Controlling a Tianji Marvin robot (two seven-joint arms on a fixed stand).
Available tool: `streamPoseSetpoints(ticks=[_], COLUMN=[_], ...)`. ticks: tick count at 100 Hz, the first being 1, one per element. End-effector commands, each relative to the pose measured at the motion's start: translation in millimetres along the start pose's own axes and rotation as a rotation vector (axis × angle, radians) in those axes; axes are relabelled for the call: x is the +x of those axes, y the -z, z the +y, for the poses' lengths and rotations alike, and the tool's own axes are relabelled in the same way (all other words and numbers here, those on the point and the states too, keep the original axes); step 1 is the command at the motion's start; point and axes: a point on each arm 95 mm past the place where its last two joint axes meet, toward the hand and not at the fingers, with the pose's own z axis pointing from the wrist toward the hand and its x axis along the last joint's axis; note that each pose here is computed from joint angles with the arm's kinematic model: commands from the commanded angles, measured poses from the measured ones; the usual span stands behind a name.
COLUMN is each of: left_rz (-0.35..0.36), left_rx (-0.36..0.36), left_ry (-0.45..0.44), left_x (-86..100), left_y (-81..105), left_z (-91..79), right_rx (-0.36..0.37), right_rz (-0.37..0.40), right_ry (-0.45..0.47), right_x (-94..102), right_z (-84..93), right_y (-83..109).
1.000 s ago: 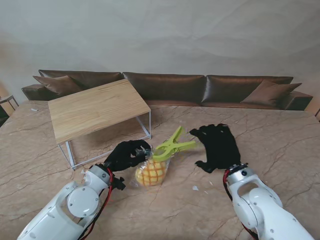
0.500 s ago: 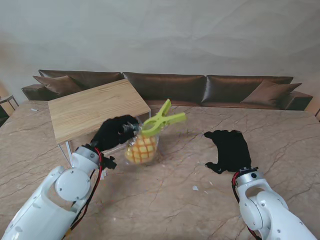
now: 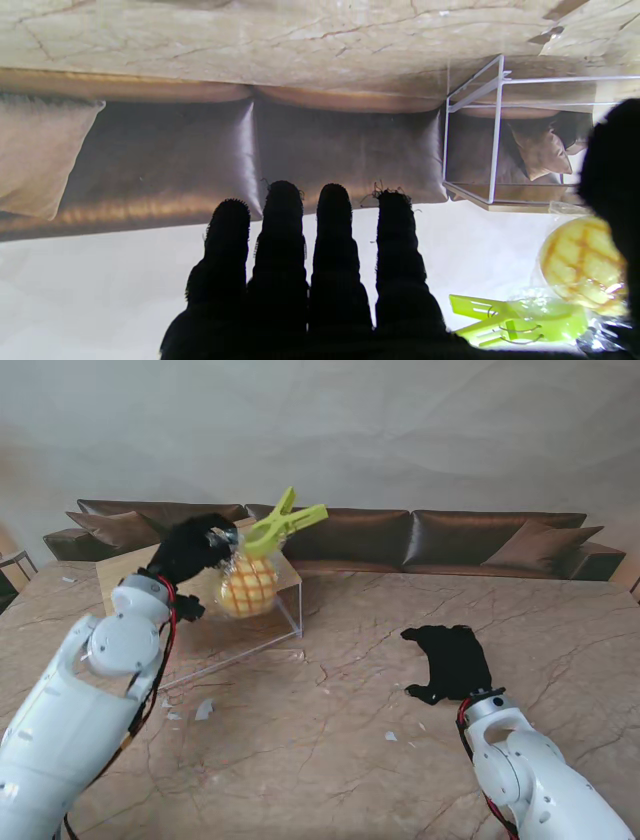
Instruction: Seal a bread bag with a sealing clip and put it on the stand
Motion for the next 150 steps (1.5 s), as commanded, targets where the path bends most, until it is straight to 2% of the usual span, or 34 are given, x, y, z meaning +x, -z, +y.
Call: streamPoseSetpoints(ticks=[1, 26, 56, 73, 85, 93, 107, 118, 133, 150], left_rz=[-0.032, -0.198, -0.335, -0.338, -0.3, -0.267, -0.18, -0.092, 0.017, 0.096], left_rx=[0.019, 0.004, -0.048, -0.06, -0.065, -0.027, 0.01, 0.007, 0.006, -0.033], left_ry=[-0.005, -0.008, -0.092, -0.15, -0.196, -0.227, -0.252, -0.294, -0.285, -0.233], left_x=[-4.3, -43.9, -88.1, -99.4, -99.1, -95.1, -75.0, -58.0, -39.6, -28.9], left_y=[-13.8, -59.2, -71.8, -70.2, -66.8, -63.4, -45.1, -19.6, 24.2, 70.0], left_z=[-14.3, -31.0, -25.6, -24.3, -30.0, -36.1, -45.1, -40.6, -15.3, 25.1], right_rx=[0.012, 0.032, 0.032, 0.02, 0.011, 0.004, -0.01, -0.016, -0.015, -0.018], right_rz=[0.008, 0.015, 0.037, 0.044, 0.043, 0.039, 0.035, 0.044, 0.05, 0.067], right_ry=[0.006, -0.005, -0.013, -0.019, -0.023, -0.022, -0.036, -0.068, -0.145, -0.255], right_x=[0.3, 0.3, 1.2, 4.9, 6.0, 6.7, 8.8, 9.9, 10.7, 13.2], right_z=[-4.3, -14.1, -18.2, -18.7, -16.2, -12.2, -3.7, 2.6, 7.3, 10.4], right_y=[-1.1, -6.0, -14.4, -15.8, -15.4, -13.9, -7.5, -0.5, 10.9, 23.4])
